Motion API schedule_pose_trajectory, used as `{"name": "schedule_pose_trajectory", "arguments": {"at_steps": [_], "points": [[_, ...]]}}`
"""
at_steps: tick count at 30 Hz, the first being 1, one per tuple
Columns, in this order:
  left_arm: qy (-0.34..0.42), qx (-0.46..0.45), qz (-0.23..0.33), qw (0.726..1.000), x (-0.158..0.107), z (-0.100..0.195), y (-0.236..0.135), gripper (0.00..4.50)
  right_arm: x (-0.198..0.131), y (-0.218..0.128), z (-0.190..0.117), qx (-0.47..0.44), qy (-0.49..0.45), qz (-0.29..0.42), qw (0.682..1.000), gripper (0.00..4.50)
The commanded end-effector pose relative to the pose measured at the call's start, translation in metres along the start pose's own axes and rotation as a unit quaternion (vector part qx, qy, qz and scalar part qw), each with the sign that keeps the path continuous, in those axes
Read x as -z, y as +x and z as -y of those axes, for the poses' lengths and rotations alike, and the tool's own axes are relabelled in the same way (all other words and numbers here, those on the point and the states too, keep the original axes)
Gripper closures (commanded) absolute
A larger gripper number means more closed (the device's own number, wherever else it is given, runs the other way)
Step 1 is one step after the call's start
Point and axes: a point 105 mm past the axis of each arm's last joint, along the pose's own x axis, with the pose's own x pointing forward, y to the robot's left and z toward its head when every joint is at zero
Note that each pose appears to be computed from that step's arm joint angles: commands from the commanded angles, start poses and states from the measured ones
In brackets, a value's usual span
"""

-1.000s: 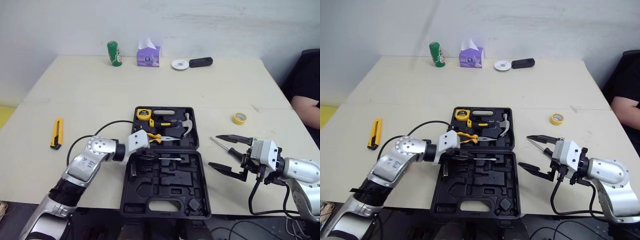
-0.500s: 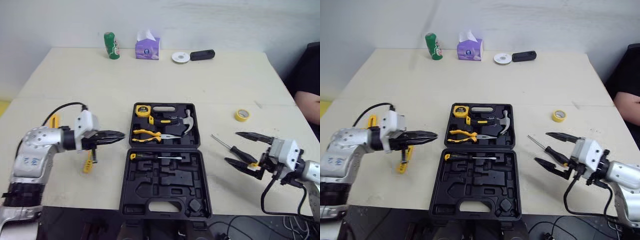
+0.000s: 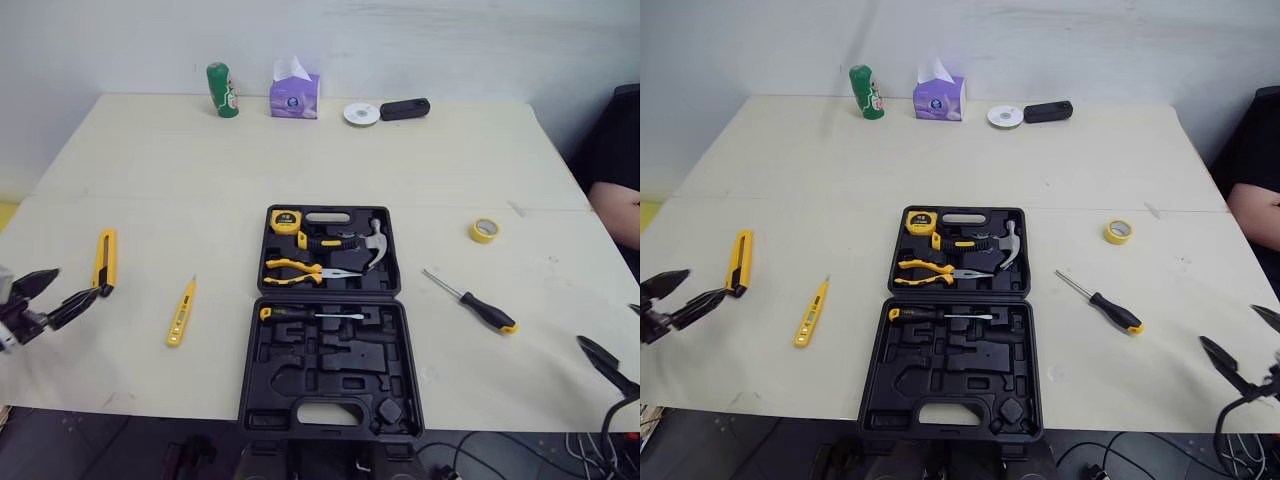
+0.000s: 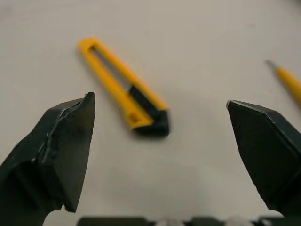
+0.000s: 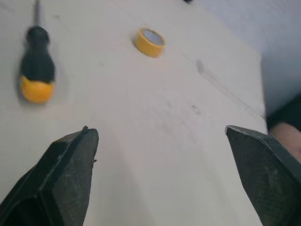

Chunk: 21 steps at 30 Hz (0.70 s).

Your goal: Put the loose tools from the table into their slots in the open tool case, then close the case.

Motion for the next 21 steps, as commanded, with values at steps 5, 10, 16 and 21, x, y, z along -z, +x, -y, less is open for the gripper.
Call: {"name": "schedule_pose_trajectory", "arguments": {"at_steps": [5, 10, 16, 21], "points": [[-0.010, -0.119, -0.025, 0.992, 0.021, -0.042, -0.045, 0.05, 0.034, -0.055, 0.025, 0.134, 0.027, -0.058, 0.989, 0.00], [-0.032, -0.172, -0.030, 0.984, 0.039, -0.053, -0.052, 0.05, 0.059, -0.081, 0.017, 0.171, 0.051, -0.105, 0.978, 0.00], [-0.019, -0.162, 0.005, 0.987, 0.023, -0.052, -0.040, 0.05, 0.065, -0.081, 0.014, 0.183, 0.059, -0.107, 0.975, 0.00], [0.006, -0.149, 0.014, 0.989, 0.018, -0.048, -0.031, 0.05, 0.057, -0.061, 0.013, 0.166, 0.057, -0.076, 0.982, 0.00]]}}
